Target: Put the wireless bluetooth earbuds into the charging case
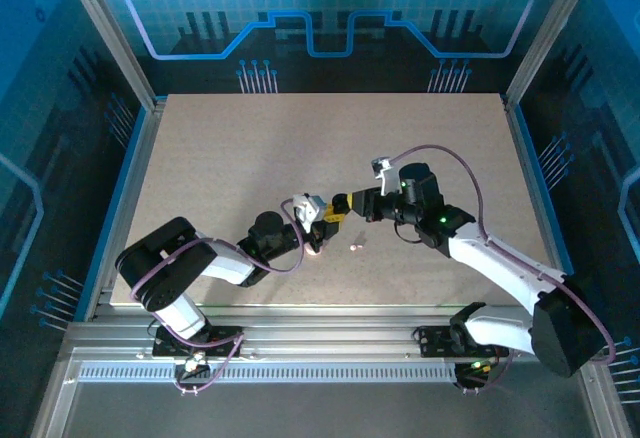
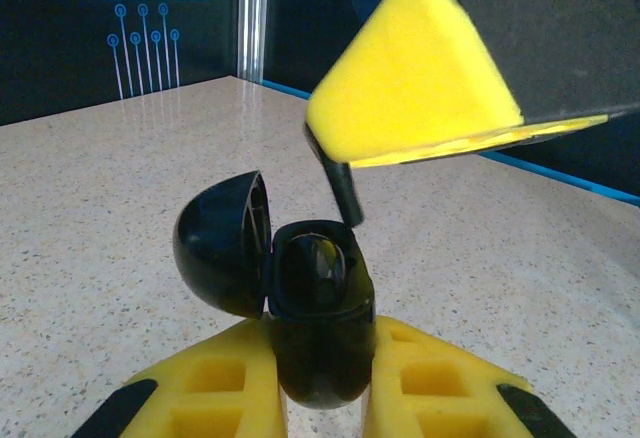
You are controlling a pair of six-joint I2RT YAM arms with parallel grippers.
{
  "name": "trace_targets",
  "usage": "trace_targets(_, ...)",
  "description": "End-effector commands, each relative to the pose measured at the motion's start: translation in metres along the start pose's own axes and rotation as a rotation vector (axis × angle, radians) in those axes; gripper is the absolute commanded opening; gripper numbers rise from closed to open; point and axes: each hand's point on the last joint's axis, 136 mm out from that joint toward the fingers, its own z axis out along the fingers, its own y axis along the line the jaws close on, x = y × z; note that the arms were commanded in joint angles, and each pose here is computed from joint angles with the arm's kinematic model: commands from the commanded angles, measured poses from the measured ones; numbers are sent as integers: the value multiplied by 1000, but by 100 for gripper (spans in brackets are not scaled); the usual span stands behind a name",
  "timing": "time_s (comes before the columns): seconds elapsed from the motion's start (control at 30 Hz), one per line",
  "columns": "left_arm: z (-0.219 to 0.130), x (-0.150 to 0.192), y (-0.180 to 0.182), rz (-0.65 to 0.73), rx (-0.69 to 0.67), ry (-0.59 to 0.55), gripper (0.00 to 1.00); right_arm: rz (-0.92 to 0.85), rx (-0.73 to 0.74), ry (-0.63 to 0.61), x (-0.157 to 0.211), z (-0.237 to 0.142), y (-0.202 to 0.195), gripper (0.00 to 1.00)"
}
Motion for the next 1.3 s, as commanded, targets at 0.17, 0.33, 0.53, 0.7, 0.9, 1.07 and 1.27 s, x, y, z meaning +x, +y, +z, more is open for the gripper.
trace_targets(0.17, 3, -30, -8, -33, 35, -103, 7, -36, -75, -78, -18, 2, 23, 17)
trace_targets(0.33, 2, -35, -8, -48, 35, -125, 7, -40, -73, -89, -17, 3, 22, 17)
trace_targets(0.53, 1, -41, -7, -65, 29, -152, 7, -43, -69, -84, -14, 4, 19, 17)
trace_targets(0.7, 0, -45, -6, -72, 24, -165, 7, -42, -68, -80, -10, 3, 18, 17)
trace_targets(0.9, -1, -50, -4, -71, 12, -176, 7, -45, -68, -80, -8, 1, 18, 17)
trace_targets(1.07, -1, -50, -4, -69, 10, -178, 7, -47, -66, -78, -5, -2, 17, 17)
trace_targets(1.27, -1, -53, -5, -62, 12, -184, 7, -47, -63, -66, -1, -5, 16, 17)
